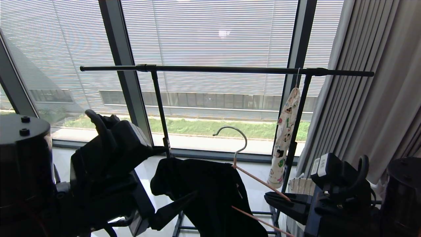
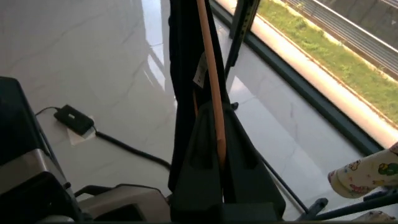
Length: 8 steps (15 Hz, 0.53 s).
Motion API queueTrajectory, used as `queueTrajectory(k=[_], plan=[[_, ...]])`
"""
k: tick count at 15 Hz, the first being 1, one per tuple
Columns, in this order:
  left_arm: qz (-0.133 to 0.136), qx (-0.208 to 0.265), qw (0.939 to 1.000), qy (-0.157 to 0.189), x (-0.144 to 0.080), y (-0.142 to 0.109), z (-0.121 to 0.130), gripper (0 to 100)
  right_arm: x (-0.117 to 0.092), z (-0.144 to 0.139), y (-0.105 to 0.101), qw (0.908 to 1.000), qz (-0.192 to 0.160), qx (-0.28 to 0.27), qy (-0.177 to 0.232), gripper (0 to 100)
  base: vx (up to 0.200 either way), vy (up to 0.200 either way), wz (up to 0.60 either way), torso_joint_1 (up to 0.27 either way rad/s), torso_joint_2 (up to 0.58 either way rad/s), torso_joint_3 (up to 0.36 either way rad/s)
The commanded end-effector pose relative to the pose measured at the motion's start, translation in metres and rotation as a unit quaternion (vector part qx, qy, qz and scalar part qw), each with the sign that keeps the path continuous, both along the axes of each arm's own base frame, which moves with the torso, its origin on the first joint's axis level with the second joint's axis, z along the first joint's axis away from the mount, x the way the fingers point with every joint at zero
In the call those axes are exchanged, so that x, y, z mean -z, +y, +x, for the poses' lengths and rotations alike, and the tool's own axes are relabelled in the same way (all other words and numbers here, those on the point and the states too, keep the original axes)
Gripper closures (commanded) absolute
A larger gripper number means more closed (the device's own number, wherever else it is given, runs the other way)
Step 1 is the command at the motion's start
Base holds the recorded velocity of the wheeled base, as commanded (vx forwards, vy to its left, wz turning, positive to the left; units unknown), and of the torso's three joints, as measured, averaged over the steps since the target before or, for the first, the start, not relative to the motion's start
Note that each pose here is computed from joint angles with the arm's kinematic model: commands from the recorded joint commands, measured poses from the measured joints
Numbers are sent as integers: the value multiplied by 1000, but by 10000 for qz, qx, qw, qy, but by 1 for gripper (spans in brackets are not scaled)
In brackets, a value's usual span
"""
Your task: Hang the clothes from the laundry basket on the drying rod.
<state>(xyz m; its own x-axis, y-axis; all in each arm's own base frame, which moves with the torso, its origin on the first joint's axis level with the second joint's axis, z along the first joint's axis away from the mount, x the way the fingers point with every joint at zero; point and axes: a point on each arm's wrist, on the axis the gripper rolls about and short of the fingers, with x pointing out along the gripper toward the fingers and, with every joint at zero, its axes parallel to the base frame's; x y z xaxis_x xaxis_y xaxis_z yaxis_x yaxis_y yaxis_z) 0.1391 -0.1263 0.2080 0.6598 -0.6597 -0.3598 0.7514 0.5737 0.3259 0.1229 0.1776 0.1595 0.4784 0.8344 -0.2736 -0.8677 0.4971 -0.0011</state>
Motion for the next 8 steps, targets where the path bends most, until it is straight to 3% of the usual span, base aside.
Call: queueTrajectory(k=[1, 3, 8], plan=[[155, 494, 9986, 140, 16, 2, -5, 0, 7, -13, -17, 9995, -103, -300, -56, 100, 0, 0, 0, 0, 0, 0], [177, 787, 9962, 321, 22, -3, -1, 0, 12, -18, -22, 9984, -206, -519, -83, 100, 0, 0, 0, 0, 0, 0], [377, 905, 9944, 405, 39, -11, 6, 0, 14, -23, -25, 9963, -274, -787, -222, 100, 0, 0, 0, 0, 0, 0]])
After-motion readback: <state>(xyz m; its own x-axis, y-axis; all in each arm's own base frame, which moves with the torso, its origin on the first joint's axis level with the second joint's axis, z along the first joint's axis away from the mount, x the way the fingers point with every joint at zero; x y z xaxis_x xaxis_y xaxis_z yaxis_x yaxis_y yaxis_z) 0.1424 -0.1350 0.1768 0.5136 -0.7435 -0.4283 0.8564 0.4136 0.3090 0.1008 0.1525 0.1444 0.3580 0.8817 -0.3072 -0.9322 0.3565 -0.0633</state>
